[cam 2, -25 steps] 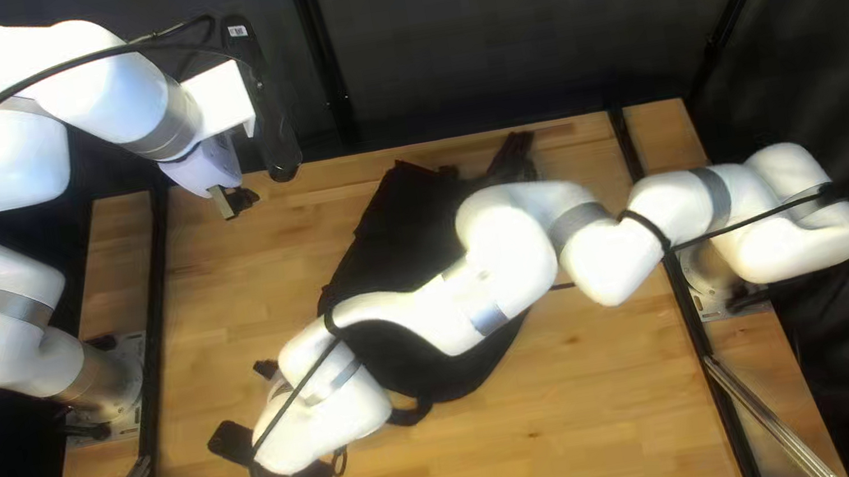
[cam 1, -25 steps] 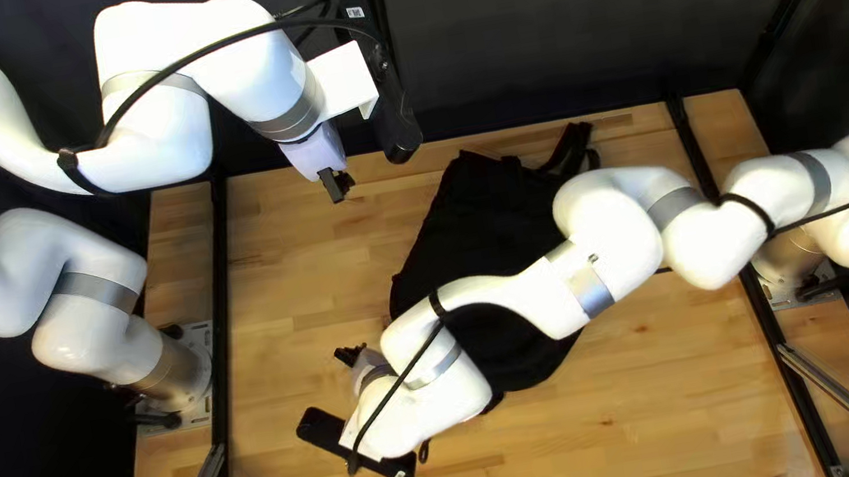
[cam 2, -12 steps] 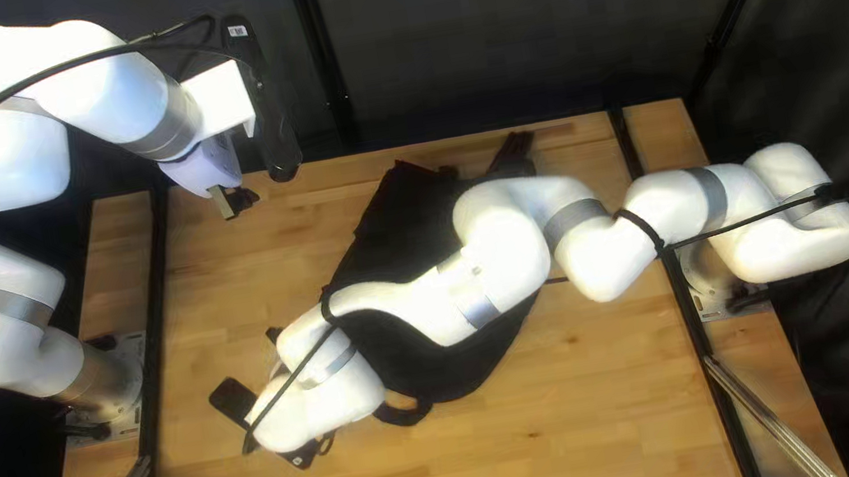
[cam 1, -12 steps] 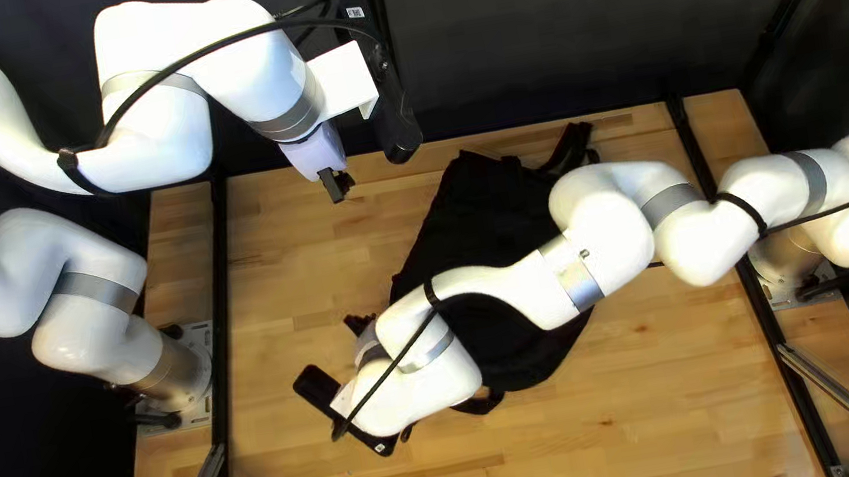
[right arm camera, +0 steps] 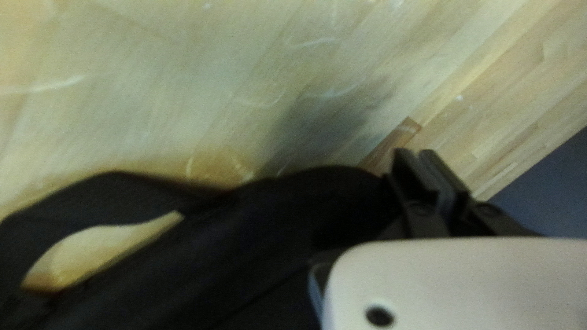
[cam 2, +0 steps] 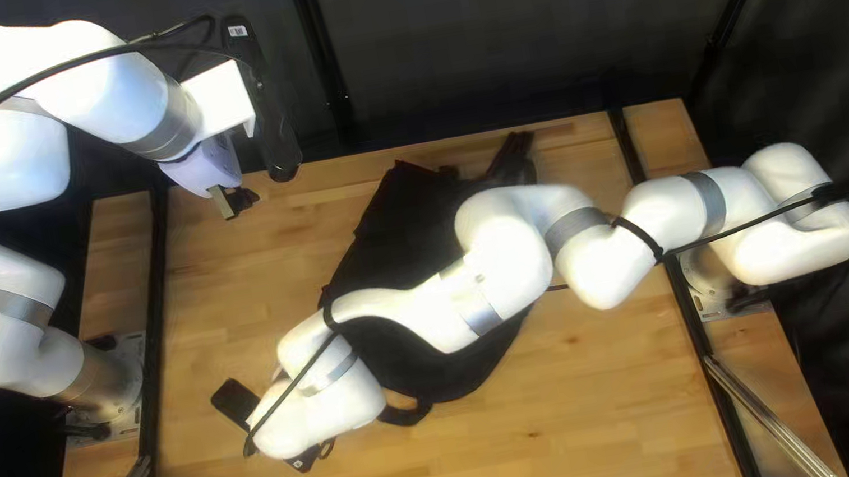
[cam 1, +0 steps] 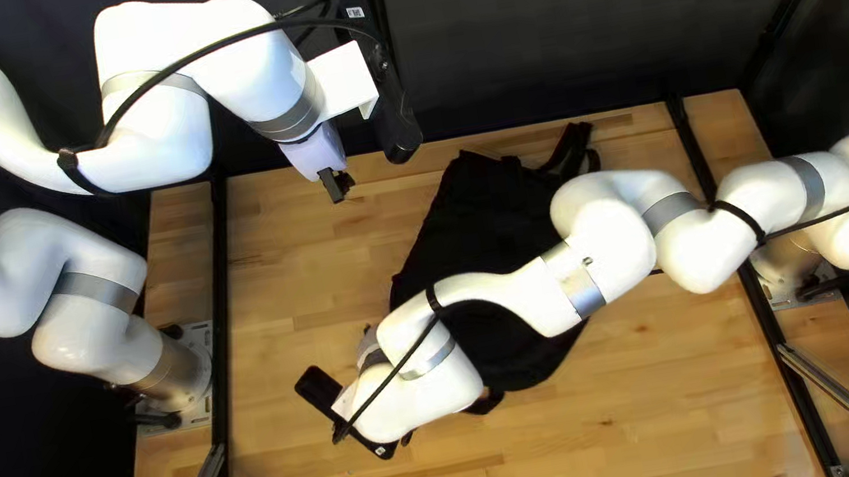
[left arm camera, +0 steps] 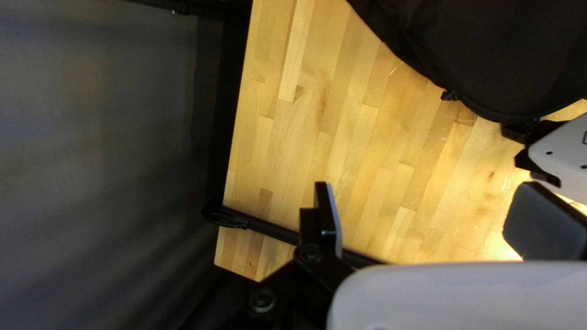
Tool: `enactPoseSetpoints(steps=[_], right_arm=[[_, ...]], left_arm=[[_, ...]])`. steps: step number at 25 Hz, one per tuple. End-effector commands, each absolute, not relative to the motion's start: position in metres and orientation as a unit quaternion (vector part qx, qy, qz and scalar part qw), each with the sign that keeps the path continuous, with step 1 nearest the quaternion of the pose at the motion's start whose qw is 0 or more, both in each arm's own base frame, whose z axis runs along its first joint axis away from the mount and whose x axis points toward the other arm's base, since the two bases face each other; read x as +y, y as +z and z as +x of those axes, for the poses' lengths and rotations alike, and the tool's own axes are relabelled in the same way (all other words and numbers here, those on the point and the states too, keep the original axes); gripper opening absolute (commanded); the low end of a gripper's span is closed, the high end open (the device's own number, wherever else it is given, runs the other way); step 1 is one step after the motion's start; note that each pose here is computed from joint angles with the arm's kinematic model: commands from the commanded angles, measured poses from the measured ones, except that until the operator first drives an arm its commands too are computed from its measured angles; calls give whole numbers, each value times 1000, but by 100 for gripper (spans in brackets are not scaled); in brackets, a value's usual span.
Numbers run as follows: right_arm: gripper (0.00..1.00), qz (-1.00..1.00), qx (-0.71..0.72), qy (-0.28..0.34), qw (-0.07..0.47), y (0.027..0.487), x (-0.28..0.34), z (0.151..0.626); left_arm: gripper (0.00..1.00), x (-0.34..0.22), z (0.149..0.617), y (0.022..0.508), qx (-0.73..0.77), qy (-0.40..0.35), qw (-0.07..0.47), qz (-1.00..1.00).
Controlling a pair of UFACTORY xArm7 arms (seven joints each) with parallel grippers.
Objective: Remove a lunch box from a kids backpack
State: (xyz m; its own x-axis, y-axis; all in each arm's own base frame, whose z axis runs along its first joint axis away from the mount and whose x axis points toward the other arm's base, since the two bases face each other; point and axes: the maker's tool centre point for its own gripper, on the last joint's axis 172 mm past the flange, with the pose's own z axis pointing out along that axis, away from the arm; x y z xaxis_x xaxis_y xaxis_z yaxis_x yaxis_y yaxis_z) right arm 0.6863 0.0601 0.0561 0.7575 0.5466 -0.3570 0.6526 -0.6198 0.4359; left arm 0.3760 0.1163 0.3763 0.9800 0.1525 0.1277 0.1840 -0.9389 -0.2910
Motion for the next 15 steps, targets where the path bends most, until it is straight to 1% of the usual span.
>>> enactPoseSetpoints(steps=[1,4,5,6,9,15], right_arm=[[0,893,341,-85,283,78,79,663],[0,891,345,-83,282,82,84,659],[6,891,347,-82,281,81,84,661],[100,890,350,-82,281,81,83,664],[100,889,354,-83,279,78,79,677],[100,888,361,-85,273,71,80,685]], left_arm=[[100,116,376,376,-86,-52,152,-983],[100,116,376,376,-86,-52,152,-983],[100,116,376,376,-86,-52,152,-983],[100,116,376,376,-86,-52,152,-983],[100,116,376,376,-86,-52,152,-983],[100,116,376,376,-86,-52,152,-983]])
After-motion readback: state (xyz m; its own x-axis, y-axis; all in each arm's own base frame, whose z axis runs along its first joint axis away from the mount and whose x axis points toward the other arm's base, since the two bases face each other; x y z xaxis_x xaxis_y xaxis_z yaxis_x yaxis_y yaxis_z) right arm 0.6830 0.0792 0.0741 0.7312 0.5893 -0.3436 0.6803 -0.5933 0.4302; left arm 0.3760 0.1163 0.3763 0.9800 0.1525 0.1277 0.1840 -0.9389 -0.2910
